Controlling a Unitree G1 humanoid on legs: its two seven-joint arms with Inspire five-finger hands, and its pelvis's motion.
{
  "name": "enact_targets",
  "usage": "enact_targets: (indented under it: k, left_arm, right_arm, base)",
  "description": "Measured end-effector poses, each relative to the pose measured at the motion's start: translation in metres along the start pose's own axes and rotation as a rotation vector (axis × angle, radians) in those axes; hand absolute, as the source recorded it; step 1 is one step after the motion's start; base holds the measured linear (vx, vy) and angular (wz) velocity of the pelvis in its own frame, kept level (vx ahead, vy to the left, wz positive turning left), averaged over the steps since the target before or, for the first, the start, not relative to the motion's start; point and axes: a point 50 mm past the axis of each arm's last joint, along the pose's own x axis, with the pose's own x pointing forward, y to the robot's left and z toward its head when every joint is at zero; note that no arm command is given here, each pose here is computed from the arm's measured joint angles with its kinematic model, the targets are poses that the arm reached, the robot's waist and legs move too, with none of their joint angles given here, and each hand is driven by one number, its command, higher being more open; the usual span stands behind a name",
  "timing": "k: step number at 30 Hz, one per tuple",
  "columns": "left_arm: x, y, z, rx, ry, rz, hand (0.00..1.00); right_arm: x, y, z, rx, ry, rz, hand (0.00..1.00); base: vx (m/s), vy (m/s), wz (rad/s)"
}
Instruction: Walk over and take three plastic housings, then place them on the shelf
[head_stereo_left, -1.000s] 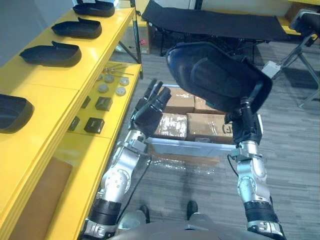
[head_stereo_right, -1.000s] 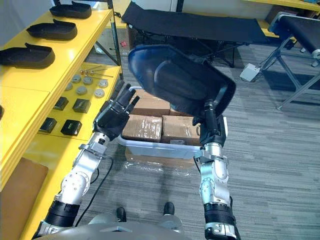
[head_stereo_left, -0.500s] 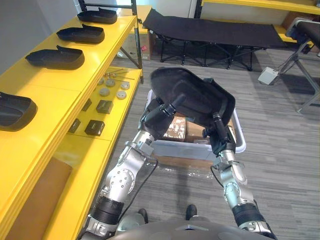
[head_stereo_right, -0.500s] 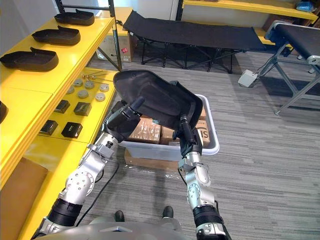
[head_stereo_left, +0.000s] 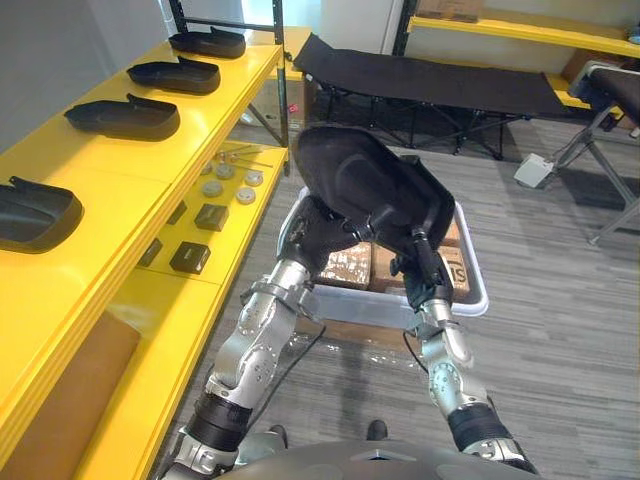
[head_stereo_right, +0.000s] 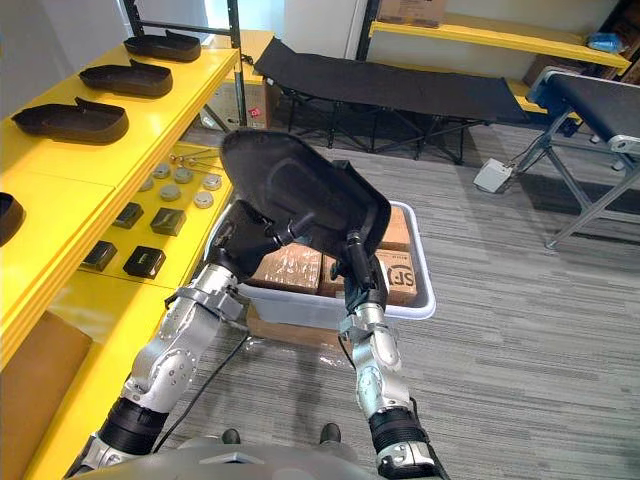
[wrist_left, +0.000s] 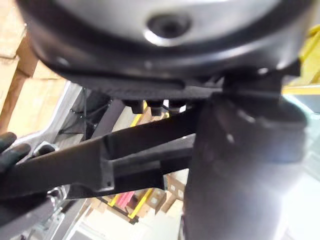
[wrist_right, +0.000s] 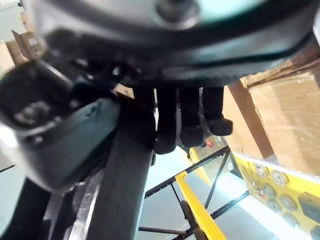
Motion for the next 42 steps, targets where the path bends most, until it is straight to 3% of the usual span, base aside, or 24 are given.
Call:
enact_targets:
  k: [4, 5, 12, 19, 26, 27, 36, 42]
  left_arm:
    - [0.001, -0.006, 0.009, 0.009, -0.047, -0.001, 1.0]
    - [0.001, -0.009, 0.012, 0.004, -0.06, -0.009, 0.0]
    - [0.002, -0.008, 0.015, -0.074, -0.082, 0.047, 0.0]
    - [0.0, 0.016, 0.014, -0.183, -0.125, 0.246, 0.0]
    - [-0.001, 0.018, 0.012, -0.186, -0.126, 0.267, 0.0]
    - [-0.001, 0.018, 0.012, -0.186, -0.127, 0.268, 0.0]
    - [-0.001, 0.02, 0.014, -0.175, -0.149, 0.278, 0.0]
    - [-0.001, 0.022, 0.019, -0.036, -0.196, 0.335, 0.0]
  right_arm:
    - [0.001, 0.015, -0.004, 0.002, 0.015, 0.07, 0.0]
    - [0.001, 0.019, -0.004, 0.005, 0.014, 0.09, 0.0]
    - [0.003, 0.042, -0.006, 0.003, 0.021, 0.212, 0.0]
    - [0.0, 0.049, -0.011, -0.005, 0.039, 0.263, 0.0]
    - [-0.001, 0.049, -0.012, -0.006, 0.044, 0.268, 0.0]
    - [-0.001, 0.049, -0.012, -0.006, 0.044, 0.268, 1.0]
    - [-0.003, 0.047, -0.014, -0.027, 0.051, 0.27, 1.0]
    - [-0.006, 0.049, -0.016, -0.143, 0.072, 0.335, 1.0]
  base:
    - [0.0, 0.0, 0.0]
    - [0.0, 0.0, 0.0]
    - [0.0, 0.0, 0.0]
    - [-0.01, -0.001, 0.0]
    - [0.0, 0.0, 0.0]
    - [0.0, 0.0, 0.0]
    - [0.0, 0.0, 0.0]
    - [0.0, 0.0, 0.0]
